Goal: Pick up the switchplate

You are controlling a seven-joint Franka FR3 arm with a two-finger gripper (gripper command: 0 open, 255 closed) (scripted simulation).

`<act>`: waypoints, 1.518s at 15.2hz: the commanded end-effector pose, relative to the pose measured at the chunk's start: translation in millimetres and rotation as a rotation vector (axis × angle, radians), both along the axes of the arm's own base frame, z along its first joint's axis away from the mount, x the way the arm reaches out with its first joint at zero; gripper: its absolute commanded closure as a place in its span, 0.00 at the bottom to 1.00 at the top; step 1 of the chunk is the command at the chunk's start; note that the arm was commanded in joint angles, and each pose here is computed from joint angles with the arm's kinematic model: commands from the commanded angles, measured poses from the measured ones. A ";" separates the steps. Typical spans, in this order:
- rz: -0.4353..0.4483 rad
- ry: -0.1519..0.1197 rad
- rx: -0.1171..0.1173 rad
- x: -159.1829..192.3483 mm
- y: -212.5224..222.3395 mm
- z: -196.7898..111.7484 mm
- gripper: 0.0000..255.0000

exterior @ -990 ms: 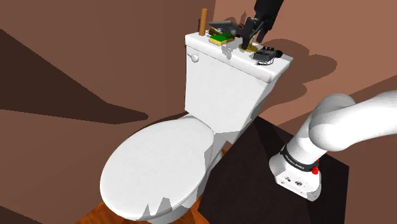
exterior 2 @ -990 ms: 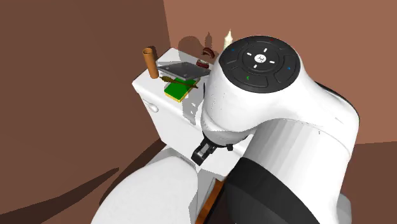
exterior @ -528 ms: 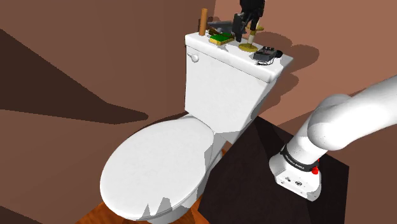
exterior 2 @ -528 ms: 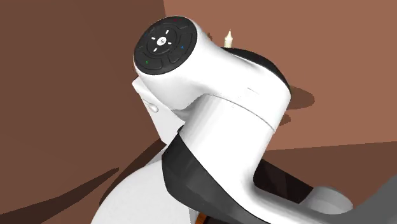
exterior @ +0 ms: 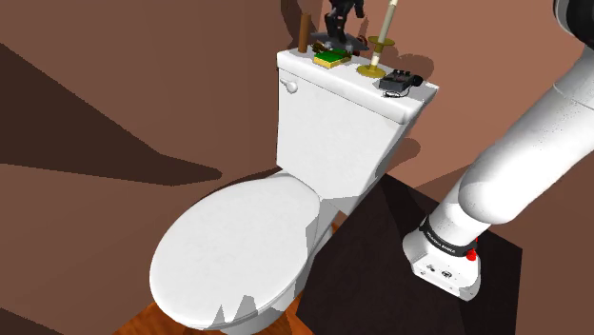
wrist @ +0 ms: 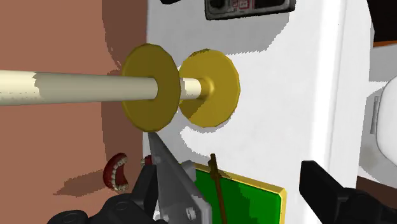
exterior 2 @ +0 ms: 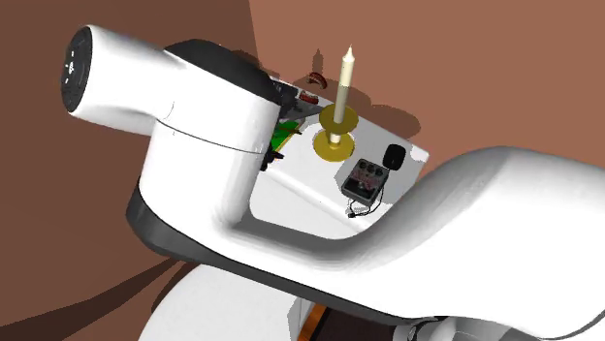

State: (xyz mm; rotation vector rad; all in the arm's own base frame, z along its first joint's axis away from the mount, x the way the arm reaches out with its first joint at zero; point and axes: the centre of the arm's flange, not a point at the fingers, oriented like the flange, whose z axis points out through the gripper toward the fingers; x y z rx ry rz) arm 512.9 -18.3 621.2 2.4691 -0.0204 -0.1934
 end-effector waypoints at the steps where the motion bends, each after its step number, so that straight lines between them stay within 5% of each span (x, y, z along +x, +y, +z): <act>1: 0.008 0.049 -0.091 29.3 1.6 -3.2 0.00; 4: 0.023 0.123 -0.220 70.8 0.4 -10.5 0.00; 5: 0.025 0.134 -0.239 77.0 0.2 -11.9 0.00; 14: 0.025 0.134 -0.239 77.0 0.2 -51.9 0.00; 15: 0.025 0.134 -0.239 76.6 0.3 -52.1 1.00; 23: 0.025 0.134 -0.239 76.0 0.4 -52.0 1.00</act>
